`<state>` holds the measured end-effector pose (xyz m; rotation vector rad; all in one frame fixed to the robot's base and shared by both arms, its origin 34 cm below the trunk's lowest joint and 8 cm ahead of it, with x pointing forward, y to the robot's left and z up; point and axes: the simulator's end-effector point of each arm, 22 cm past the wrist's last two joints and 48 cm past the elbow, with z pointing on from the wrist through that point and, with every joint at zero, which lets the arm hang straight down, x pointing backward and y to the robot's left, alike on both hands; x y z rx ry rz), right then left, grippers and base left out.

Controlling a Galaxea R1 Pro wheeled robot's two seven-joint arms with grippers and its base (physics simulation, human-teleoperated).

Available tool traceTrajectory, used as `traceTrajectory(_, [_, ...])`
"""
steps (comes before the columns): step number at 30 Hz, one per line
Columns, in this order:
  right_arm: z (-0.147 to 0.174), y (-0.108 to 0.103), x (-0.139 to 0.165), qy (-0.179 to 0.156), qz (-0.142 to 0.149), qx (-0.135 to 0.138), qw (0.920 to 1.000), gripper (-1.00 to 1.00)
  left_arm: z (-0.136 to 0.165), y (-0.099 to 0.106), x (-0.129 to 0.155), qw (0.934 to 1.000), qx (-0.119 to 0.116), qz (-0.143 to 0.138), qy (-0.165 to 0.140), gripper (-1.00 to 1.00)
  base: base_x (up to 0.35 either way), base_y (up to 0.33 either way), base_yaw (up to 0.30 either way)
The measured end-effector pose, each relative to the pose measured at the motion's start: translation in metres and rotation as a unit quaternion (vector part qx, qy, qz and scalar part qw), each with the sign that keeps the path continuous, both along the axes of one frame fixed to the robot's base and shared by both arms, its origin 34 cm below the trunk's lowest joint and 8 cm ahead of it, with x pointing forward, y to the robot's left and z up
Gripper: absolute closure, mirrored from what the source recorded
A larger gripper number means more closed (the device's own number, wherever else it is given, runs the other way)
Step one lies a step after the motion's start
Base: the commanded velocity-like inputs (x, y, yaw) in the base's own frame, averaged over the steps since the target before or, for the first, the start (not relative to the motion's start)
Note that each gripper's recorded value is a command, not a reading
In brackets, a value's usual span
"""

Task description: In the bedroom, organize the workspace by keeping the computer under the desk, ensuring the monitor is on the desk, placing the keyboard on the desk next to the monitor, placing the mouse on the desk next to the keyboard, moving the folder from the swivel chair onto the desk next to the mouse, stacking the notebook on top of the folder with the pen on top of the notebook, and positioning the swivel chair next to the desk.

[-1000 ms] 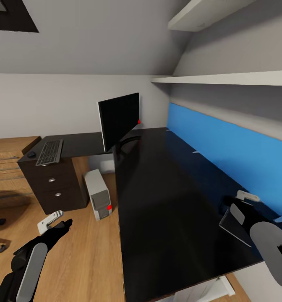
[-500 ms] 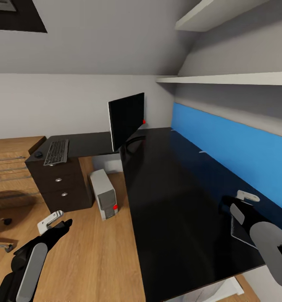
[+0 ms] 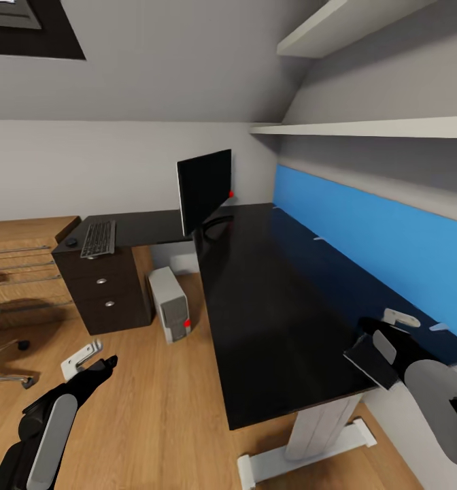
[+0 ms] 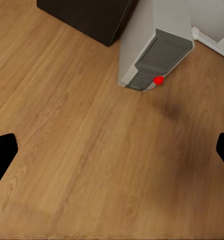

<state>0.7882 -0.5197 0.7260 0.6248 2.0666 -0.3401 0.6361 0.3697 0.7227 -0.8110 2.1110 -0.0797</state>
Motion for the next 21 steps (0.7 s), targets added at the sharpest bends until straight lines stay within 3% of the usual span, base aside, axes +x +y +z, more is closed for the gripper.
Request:
traceTrajectory(8, [0.0002,0.0005,0.0001,-0.001,0.001,0.0,1.0,-1.0,0.0003,0.0001,-0.0001,1.0,0.0,0.0,0.0,-1.0,-0.21,-0.143,0.0])
traceTrajectory(21, [0.0003,0.0087,0.0031,-0.002,0.005,0.0,1.0,-1.0,0.0007,0.0005,-0.0003,1.0,0.001,0.0,0.0,-1.0,-0.015,-0.009,0.0])
